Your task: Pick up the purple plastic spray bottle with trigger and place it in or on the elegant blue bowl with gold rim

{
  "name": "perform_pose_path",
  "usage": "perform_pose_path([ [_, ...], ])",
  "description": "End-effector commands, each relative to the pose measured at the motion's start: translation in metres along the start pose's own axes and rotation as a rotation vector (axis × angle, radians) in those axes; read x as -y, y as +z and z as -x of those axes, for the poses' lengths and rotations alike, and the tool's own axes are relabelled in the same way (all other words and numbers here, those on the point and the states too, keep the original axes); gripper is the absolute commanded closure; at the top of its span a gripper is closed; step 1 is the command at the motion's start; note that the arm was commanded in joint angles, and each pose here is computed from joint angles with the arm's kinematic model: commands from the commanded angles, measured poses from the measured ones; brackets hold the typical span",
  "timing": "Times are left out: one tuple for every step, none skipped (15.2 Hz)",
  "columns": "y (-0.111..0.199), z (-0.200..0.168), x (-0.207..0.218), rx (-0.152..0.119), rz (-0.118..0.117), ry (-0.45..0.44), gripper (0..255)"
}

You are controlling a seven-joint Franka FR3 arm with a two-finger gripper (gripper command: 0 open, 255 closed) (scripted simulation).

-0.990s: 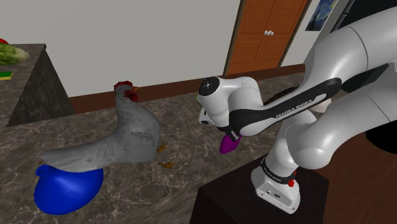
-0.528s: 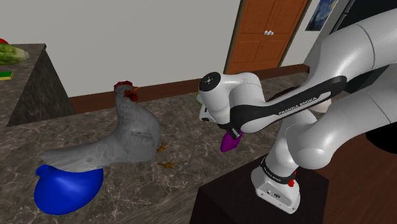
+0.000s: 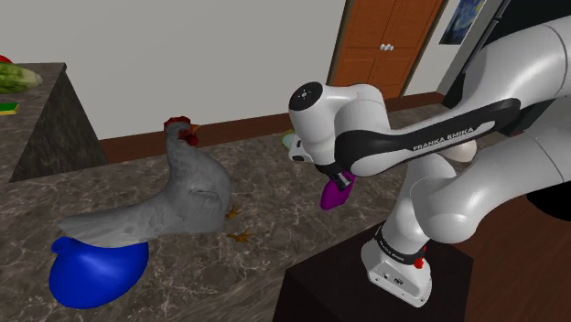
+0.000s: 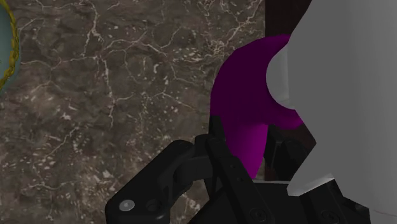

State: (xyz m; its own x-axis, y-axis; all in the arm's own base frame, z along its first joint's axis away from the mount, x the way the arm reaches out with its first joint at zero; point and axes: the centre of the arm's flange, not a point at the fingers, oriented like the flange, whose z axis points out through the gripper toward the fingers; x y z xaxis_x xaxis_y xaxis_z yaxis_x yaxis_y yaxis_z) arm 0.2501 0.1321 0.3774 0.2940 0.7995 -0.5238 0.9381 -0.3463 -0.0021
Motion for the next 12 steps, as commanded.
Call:
perform_pose_path([
  [-0.009, 0.006, 0.000, 0.000, 0.000, 0.000, 255],
  [-0.013, 0.009, 0.000, 0.000, 0.000, 0.000, 255],
  [-0.018, 0.012, 0.000, 0.000, 0.000, 0.000, 255],
  [-0.022, 0.014, 0.000, 0.000, 0.000, 0.000, 255],
  [-0.026, 0.017, 0.000, 0.000, 0.000, 0.000, 255],
  [-0.031, 0.020, 0.000, 0.000, 0.000, 0.000, 255],
  [-0.035, 0.023, 0.000, 0.000, 0.000, 0.000, 255],
  [-0.040, 0.025, 0.000, 0.000, 0.000, 0.000, 255],
  [-0.044, 0.028, 0.000, 0.000, 0.000, 0.000, 255],
  [-0.049, 0.031, 0.000, 0.000, 0.000, 0.000, 255],
  [-0.053, 0.034, 0.000, 0.000, 0.000, 0.000, 255],
  [-0.058, 0.036, 0.000, 0.000, 0.000, 0.000, 255],
])
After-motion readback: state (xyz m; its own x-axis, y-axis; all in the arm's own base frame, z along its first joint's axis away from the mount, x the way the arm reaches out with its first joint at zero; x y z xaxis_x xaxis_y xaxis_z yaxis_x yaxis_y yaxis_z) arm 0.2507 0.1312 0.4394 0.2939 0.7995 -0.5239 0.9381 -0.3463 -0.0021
